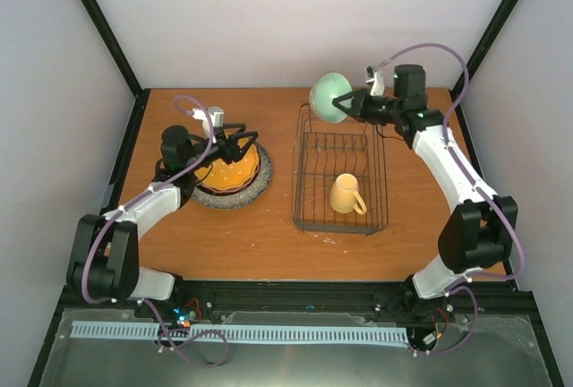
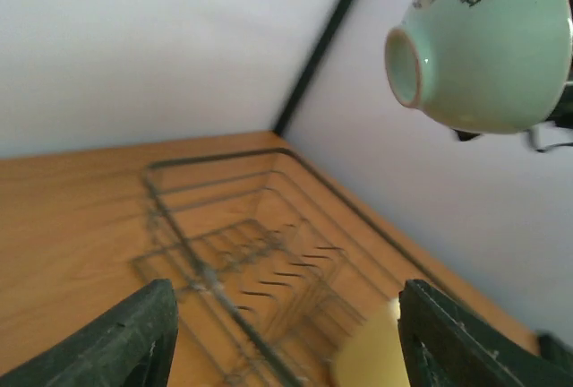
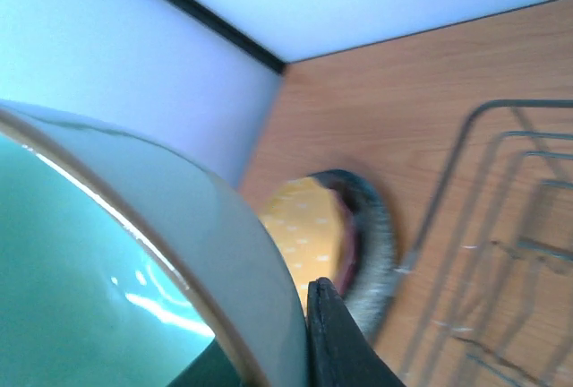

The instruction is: Load the mixed dishes into the dish rack

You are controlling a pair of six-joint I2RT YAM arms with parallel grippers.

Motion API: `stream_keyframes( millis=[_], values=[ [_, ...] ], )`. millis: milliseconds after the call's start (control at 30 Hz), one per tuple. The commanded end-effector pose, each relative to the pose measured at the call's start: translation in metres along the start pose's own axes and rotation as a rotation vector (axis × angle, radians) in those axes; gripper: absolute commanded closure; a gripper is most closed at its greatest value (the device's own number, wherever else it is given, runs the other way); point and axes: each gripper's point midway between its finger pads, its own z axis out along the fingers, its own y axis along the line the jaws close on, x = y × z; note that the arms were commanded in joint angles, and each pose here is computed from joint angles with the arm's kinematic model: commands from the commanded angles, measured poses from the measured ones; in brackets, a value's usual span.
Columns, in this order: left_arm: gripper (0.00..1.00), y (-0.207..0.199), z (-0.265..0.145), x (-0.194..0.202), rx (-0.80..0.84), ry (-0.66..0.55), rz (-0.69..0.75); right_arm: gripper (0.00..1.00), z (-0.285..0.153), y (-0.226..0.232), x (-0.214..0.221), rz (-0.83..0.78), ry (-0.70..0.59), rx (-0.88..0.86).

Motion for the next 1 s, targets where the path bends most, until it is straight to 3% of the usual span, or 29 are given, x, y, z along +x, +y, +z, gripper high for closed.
stream_keyframes(
  millis=[0, 67, 133, 267, 367, 700, 967],
  values=[
    [0.31, -0.061, -0.015, -0.016, 0.439, 0.016, -0.108, 0.97, -0.029, 0.056, 0.005, 0.093, 0.063, -0.448],
    [0.28, -0.070, -0.017, -0.021, 0.512, 0.017, -0.125, 0.97, -0.036, 0.068, 0.011, 0.107, 0.094, -0.553],
    [0.12, -0.084, -0.024, -0.030, 0.594, -0.004, -0.102, 0.97, -0.044, 0.078, 0.016, 0.132, 0.125, -0.643],
    [0.00, -0.097, -0.033, -0.040, 0.696, -0.024, -0.147, 0.97, -0.071, 0.106, 0.018, 0.163, 0.132, -0.847],
    [0.00, -0.092, -0.025, -0.042, 0.728, -0.010, -0.232, 0.97, -0.067, 0.111, 0.029, 0.195, 0.174, -0.888],
    [0.01, -0.123, -0.018, -0.063, 0.799, -0.087, -0.219, 0.97, -0.031, 0.142, 0.090, 0.270, 0.361, -0.940],
    [0.09, -0.142, -0.016, -0.073, 0.827, -0.095, -0.199, 0.97, -0.019, 0.150, 0.102, 0.288, 0.387, -0.963]
  ],
)
